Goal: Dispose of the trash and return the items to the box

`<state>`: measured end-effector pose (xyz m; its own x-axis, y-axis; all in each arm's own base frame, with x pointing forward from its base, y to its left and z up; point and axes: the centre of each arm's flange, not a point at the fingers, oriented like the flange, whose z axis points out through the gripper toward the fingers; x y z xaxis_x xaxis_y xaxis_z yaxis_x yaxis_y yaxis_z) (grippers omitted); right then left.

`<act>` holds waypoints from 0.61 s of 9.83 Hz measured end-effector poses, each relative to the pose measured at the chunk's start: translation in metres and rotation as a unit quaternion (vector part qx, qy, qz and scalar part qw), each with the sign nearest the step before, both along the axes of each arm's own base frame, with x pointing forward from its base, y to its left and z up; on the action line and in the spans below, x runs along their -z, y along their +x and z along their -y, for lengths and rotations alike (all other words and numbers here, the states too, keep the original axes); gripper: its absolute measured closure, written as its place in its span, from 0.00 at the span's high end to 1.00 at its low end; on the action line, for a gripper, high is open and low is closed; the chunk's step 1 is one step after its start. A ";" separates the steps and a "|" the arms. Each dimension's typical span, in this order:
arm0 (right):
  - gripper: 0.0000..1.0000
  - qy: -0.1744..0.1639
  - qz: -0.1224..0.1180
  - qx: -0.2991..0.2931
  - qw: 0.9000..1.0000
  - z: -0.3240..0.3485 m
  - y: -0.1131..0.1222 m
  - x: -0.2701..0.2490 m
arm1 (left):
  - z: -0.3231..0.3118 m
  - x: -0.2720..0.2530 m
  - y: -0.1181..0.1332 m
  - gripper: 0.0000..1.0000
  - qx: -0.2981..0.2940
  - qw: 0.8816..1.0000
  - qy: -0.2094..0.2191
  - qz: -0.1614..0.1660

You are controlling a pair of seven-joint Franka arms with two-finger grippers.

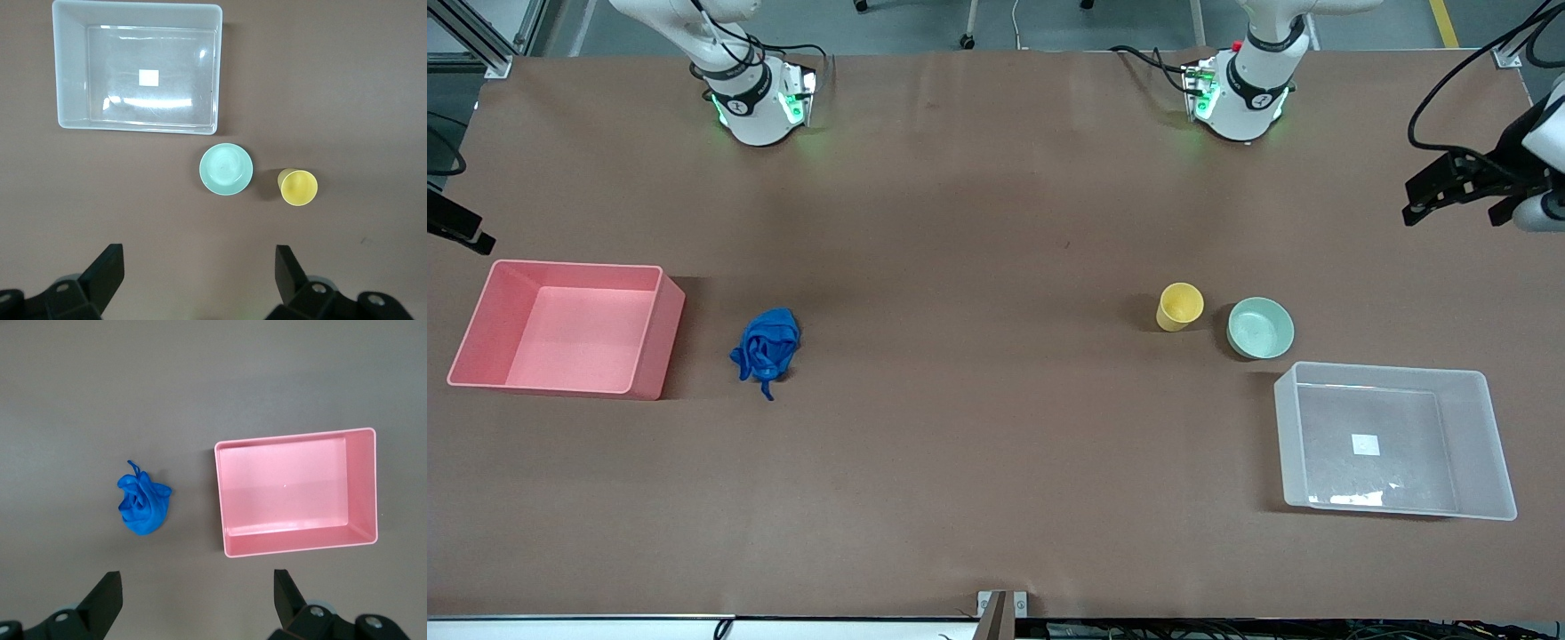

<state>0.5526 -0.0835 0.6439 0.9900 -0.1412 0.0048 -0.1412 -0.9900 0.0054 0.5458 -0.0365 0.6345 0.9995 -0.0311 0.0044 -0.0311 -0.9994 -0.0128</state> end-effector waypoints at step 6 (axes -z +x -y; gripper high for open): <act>1.00 0.001 -0.018 -0.040 0.999 -0.063 0.020 0.108 | -0.038 0.215 0.010 0.97 0.005 1.000 0.000 0.023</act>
<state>0.5722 -0.0207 0.5361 0.9977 -0.0607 -0.0307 -0.0605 -0.9981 0.0072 0.5559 0.0014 0.4196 0.9979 -0.0419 0.0504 -0.0412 -0.9990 -0.0149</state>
